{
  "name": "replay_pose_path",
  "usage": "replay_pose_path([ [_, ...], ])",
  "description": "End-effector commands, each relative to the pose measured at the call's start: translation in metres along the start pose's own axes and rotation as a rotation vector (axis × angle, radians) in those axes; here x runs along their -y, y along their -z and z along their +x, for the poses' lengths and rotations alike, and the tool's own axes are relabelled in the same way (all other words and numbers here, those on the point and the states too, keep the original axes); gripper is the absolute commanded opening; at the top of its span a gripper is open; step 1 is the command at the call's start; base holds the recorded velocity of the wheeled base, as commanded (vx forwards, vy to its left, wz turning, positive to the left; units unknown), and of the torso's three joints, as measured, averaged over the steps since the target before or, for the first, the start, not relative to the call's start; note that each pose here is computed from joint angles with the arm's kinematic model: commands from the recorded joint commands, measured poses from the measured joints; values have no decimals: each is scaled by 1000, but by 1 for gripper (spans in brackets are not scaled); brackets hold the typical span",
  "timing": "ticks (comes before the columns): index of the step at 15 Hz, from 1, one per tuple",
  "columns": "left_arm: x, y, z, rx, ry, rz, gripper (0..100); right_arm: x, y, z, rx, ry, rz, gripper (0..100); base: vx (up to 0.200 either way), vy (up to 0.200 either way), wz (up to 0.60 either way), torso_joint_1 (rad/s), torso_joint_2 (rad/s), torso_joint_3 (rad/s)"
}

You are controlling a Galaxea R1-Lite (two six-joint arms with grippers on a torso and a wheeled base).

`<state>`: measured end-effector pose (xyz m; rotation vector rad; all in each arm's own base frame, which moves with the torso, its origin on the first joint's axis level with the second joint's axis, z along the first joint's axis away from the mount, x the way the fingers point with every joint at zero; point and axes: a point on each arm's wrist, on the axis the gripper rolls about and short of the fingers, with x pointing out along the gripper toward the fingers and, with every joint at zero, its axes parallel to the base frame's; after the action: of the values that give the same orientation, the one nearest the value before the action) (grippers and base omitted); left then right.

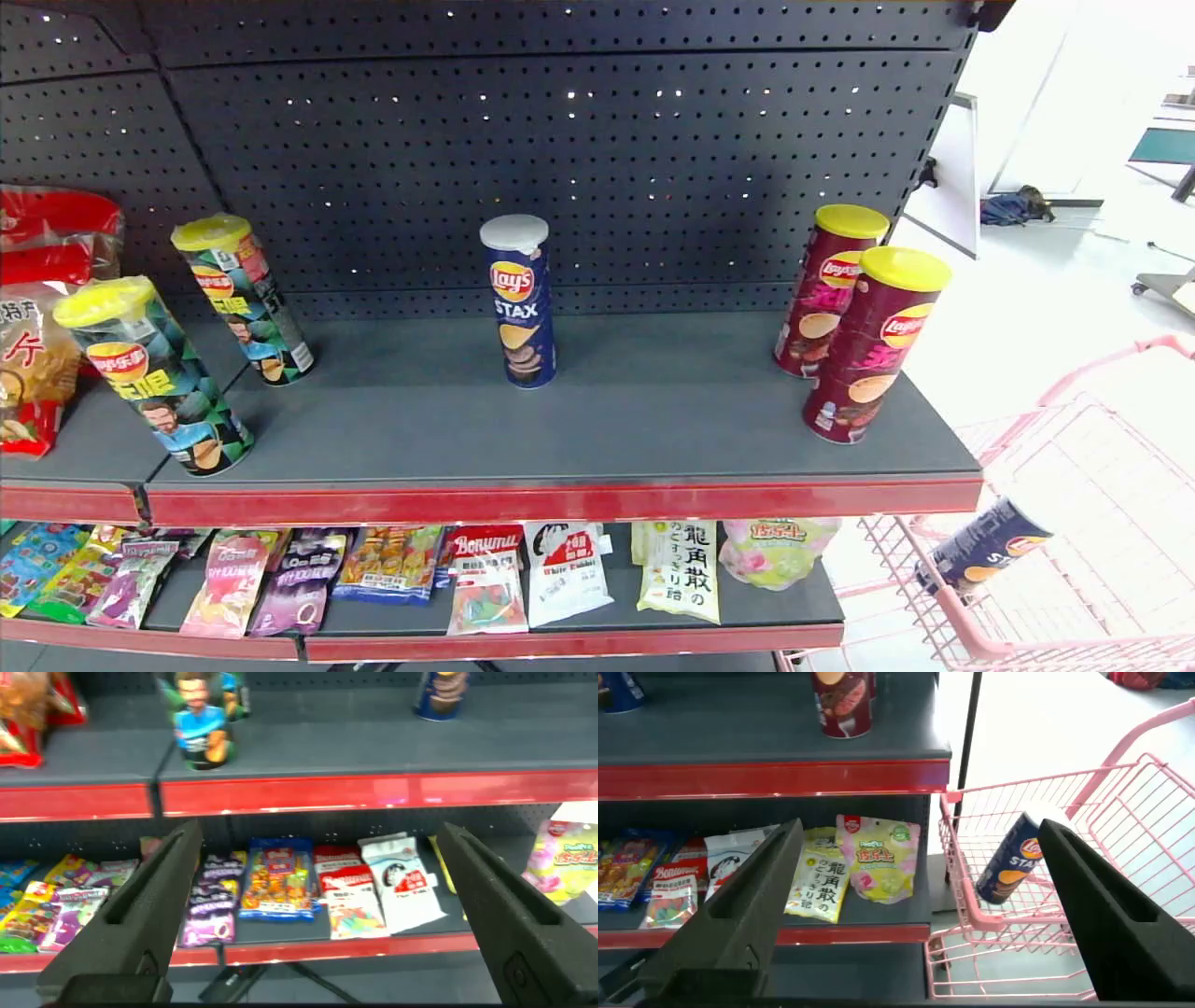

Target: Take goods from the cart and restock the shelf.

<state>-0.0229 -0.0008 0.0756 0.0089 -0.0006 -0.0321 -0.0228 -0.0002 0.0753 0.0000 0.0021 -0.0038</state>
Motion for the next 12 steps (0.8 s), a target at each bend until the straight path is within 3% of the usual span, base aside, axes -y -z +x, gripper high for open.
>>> replay_pose_path([
  [1, 0, 0, 0, 0, 0, -1, 100, 0, 0, 0, 1, -1, 0, 100, 0, -200, 0, 2, 7, 2],
  [3, 0, 0, 0, -2, 0, -1, 100, 0, 0, 0, 1, -1, 0, 100, 0, -200, 0, 5, 2, 2],
  [6, 0, 0, 0, 0, 0, -1, 100, 0, 0, 0, 1, -1, 0, 100, 0, 0, 0, 0, 0, 0],
  [12, 0, 0, 0, -2, 0, -3, 100, 0, 0, 0, 1, -1, 0, 100, 0, 0, -600, 5, 1, 2],
])
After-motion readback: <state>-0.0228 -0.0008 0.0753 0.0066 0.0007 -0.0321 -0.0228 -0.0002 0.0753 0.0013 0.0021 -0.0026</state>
